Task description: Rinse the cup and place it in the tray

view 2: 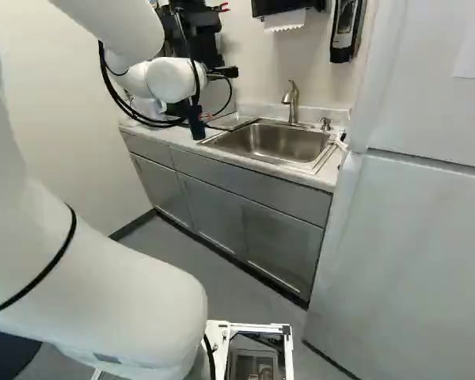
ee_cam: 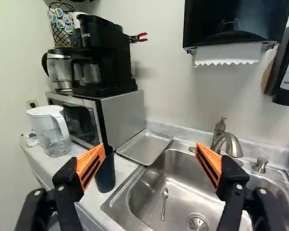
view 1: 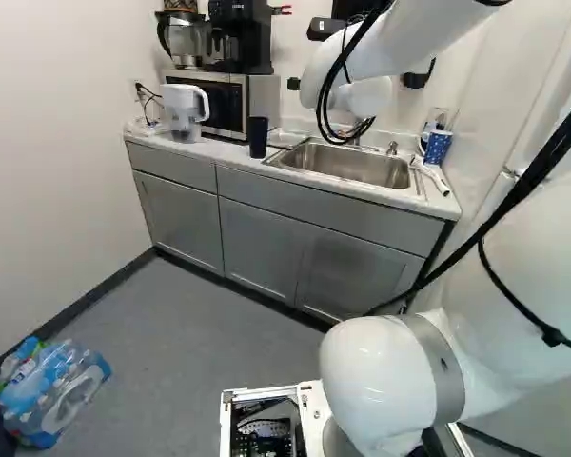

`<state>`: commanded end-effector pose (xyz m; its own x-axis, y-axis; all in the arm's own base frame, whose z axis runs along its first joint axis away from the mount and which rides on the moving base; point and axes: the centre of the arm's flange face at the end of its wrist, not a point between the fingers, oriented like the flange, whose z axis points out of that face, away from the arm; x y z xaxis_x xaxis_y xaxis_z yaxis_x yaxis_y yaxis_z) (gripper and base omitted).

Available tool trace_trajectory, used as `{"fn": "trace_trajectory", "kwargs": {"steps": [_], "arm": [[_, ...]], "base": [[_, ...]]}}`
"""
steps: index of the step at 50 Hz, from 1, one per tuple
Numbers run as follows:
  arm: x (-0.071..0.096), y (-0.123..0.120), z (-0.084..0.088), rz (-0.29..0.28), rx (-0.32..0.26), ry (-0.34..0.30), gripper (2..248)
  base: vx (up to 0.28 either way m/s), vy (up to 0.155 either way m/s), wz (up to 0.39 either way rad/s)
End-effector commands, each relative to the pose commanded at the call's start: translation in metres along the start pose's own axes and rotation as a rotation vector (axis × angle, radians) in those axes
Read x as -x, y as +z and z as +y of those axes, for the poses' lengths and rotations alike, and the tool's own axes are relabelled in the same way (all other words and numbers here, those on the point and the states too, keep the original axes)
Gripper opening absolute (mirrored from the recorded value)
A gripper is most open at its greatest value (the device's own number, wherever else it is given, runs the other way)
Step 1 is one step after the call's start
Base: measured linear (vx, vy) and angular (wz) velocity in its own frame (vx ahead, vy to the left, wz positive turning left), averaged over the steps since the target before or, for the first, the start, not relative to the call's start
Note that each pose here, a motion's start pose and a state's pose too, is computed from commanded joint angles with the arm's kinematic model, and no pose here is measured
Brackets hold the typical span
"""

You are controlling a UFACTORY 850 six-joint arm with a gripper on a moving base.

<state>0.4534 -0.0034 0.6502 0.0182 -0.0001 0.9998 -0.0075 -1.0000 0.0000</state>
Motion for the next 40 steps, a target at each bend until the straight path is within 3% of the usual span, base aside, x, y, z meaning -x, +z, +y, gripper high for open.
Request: {"fn": "trace_trajectory", "kwargs": {"steps": [11,40], "arm": [[0.0000,0.0000,0.0000,0.000,0.000,0.000,247],[0.0000,0.0000,0.0000,0.000,0.000,0.000,247]], "base": [[0.150,-0.001,-0.006],[0.131,-0.028,-0.156]]}}
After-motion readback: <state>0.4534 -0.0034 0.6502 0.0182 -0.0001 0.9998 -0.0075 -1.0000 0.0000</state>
